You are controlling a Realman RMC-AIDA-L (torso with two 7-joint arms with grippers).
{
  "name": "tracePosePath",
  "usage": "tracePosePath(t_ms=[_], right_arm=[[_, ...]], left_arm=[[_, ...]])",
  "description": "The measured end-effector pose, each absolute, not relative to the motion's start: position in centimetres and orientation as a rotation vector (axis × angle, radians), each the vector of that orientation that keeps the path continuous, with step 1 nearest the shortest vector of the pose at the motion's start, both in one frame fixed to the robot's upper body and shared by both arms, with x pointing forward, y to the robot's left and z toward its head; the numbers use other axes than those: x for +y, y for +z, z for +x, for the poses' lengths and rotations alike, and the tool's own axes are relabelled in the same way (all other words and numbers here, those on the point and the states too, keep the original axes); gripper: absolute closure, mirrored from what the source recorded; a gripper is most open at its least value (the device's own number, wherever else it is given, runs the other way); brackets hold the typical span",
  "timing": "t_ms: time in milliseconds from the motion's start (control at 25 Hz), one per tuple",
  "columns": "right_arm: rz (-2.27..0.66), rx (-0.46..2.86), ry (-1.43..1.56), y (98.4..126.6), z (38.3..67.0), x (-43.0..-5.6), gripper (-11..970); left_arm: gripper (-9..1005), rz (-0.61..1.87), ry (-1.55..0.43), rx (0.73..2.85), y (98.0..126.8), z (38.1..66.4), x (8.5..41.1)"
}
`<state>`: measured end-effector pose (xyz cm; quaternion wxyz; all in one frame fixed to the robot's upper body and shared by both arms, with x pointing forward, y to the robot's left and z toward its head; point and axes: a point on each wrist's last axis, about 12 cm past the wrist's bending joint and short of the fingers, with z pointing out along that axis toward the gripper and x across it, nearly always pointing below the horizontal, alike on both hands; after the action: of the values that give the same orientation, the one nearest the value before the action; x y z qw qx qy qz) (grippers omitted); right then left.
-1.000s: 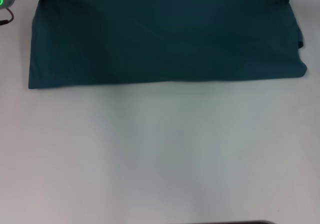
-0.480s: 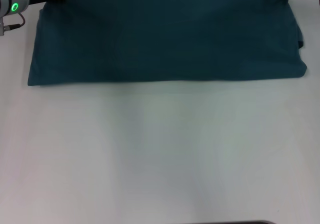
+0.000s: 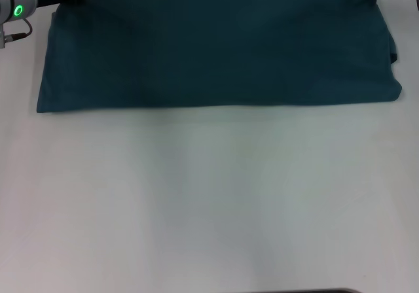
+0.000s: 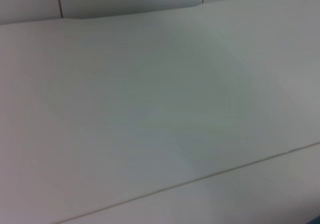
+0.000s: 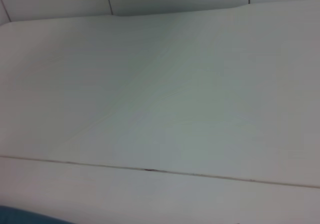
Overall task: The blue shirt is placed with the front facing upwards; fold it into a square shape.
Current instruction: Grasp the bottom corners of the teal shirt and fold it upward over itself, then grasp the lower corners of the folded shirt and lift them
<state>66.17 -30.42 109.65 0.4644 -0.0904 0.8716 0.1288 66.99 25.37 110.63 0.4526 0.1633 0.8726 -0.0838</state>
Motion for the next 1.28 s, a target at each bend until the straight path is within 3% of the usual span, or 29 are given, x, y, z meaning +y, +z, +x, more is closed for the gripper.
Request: tracePosePath(t_ms=[360,600,840,1000,1120,1280], right_arm=[[-0.218,2.138,0.311,109.7,66.3,-30.4,915],[-0.213,2.133,0.267,109.8,66.3,-30.9,915],[-0.158,2.095,0.246,110.4,65.9,-32.5,712],[-0.144,2.074,0.294,110.5,65.1,-33.1,523],[-0.149,2.05,0.368,110.7,63.9,-33.7,404],[-0.192,2.045,0.465,110.7,61.8,-34.6,261]], left_arm=[[976,0.408,-0.226,2.152,110.5,66.8,24.6],[751,0.336,-0.22,2.145,110.8,66.9,25.0],[628,0.285,-0.214,2.125,111.4,66.6,25.8],[546,0.294,-0.251,2.138,111.6,66.1,25.9],[314,0.319,-0.303,2.154,111.9,65.4,26.2],[132,0.372,-0.415,2.185,111.9,63.9,26.4]])
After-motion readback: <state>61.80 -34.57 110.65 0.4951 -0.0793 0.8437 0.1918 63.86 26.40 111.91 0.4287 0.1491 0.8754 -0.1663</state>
